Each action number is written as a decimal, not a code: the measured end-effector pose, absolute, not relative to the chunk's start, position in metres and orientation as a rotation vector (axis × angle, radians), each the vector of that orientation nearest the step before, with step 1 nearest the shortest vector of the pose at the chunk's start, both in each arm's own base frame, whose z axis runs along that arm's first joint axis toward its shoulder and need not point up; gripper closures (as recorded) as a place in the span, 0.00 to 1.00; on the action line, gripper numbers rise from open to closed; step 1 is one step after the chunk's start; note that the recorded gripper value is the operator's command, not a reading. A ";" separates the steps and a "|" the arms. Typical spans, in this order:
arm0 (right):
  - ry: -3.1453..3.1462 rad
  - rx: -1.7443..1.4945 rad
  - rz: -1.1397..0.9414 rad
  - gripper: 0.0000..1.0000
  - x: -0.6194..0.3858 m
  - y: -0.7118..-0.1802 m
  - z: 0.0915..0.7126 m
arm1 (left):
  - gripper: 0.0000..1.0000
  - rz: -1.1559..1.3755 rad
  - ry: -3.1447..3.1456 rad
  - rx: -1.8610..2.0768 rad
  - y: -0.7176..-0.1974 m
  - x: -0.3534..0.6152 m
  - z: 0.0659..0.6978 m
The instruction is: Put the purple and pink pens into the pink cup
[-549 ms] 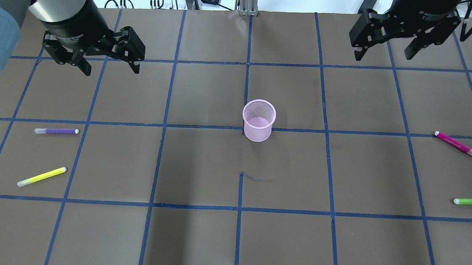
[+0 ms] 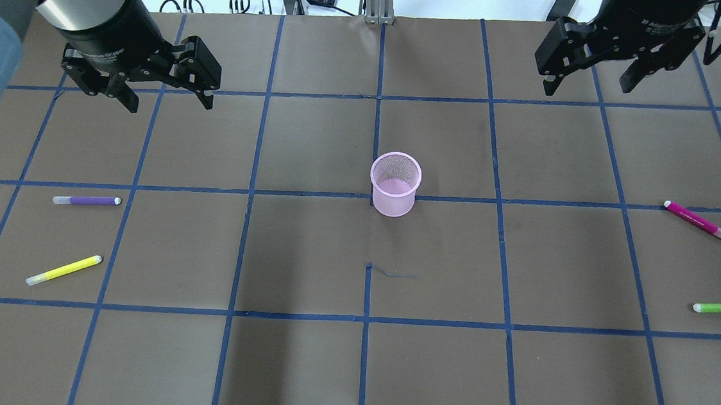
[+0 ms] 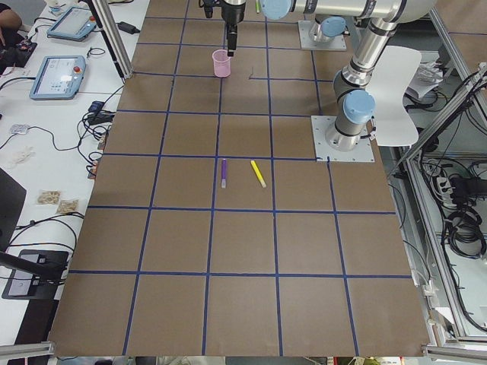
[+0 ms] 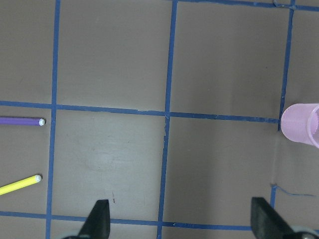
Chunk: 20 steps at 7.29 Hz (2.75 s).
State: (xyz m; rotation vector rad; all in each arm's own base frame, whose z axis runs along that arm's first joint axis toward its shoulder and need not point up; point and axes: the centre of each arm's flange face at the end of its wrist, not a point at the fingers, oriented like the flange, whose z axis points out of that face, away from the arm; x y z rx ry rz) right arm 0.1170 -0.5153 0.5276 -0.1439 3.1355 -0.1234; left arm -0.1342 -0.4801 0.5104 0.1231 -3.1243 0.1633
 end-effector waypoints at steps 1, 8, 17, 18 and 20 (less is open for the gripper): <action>3.139 -0.159 -0.113 0.00 0.116 -0.514 0.526 | 0.00 0.162 -3.125 0.123 -0.479 -0.134 0.510; 3.151 -0.800 0.097 0.00 -0.073 -0.516 0.397 | 0.00 0.120 -3.136 0.141 -0.484 -0.132 0.493; 2.809 -1.400 -0.091 0.09 -0.210 -0.549 0.194 | 0.00 -0.211 -2.795 -1.286 -0.484 -0.024 0.381; 2.805 -1.402 -0.087 0.11 -0.210 -0.549 0.193 | 0.00 -0.302 -2.706 -1.492 -0.489 -0.003 0.366; 2.795 -1.397 -0.071 0.18 -0.209 -0.547 0.185 | 0.00 -0.535 -2.565 -1.812 -0.504 0.027 0.334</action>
